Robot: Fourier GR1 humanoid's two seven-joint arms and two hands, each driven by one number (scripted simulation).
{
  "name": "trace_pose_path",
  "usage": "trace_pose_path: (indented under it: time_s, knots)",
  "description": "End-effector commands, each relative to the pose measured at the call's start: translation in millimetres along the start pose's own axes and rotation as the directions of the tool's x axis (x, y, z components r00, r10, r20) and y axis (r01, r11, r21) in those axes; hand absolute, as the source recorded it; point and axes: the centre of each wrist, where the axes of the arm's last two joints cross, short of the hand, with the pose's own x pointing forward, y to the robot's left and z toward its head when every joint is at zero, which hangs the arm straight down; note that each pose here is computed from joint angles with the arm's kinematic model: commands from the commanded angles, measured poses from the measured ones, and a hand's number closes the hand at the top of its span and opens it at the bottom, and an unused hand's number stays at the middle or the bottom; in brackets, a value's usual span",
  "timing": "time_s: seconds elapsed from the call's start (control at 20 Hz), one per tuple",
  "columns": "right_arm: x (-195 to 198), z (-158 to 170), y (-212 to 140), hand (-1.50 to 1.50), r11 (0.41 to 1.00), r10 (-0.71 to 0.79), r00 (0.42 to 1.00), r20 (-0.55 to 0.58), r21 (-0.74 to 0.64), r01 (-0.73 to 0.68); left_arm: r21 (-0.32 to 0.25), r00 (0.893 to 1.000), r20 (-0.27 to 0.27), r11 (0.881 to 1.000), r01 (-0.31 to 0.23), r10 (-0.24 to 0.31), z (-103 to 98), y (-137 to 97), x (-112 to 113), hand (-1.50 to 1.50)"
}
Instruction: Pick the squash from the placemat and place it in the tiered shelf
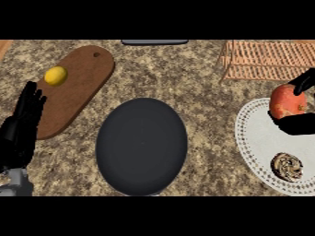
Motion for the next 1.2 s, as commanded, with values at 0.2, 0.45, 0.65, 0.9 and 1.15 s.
trace_pose_path:
  time_s: [0.2, 0.45, 0.65, 0.9, 1.15]
  knots:
    - [7.1, 4.5, -74.9, 1.50, 0.987, 0.014, 0.998, -0.066, -0.159, -0.024, -0.028, 1.000, 0.018, 0.999, -0.019, 0.020, -20.1, -17.5, 6.8, 0.00]
    - [-16.5, -29.1, -71.5, 1.50, 0.977, -0.005, 0.996, -0.084, -0.214, -0.014, -0.033, 1.000, 0.008, 0.999, -0.014, 0.014, 3.8, -16.9, 7.4, 0.00]
    - [-2.5, -50.3, -70.8, 1.50, 0.975, -0.053, 0.994, -0.095, -0.222, 0.031, -0.023, 1.000, 0.012, 1.000, -0.009, 0.009, -12.7, -25.0, -3.3, 0.00]
    - [-34.3, -82.7, -64.2, 1.50, 0.966, -0.077, 0.993, -0.084, -0.253, 0.053, -0.038, 0.999, 0.034, 0.999, -0.010, 0.011, 3.7, -28.7, -11.5, 0.00]
    - [-57.1, -116.9, -39.2, 1.50, 0.954, -0.084, 0.994, -0.072, -0.292, 0.059, -0.044, 1.000, 0.023, 0.999, -0.017, 0.018, -13.4, -20.5, 4.4, 0.00]
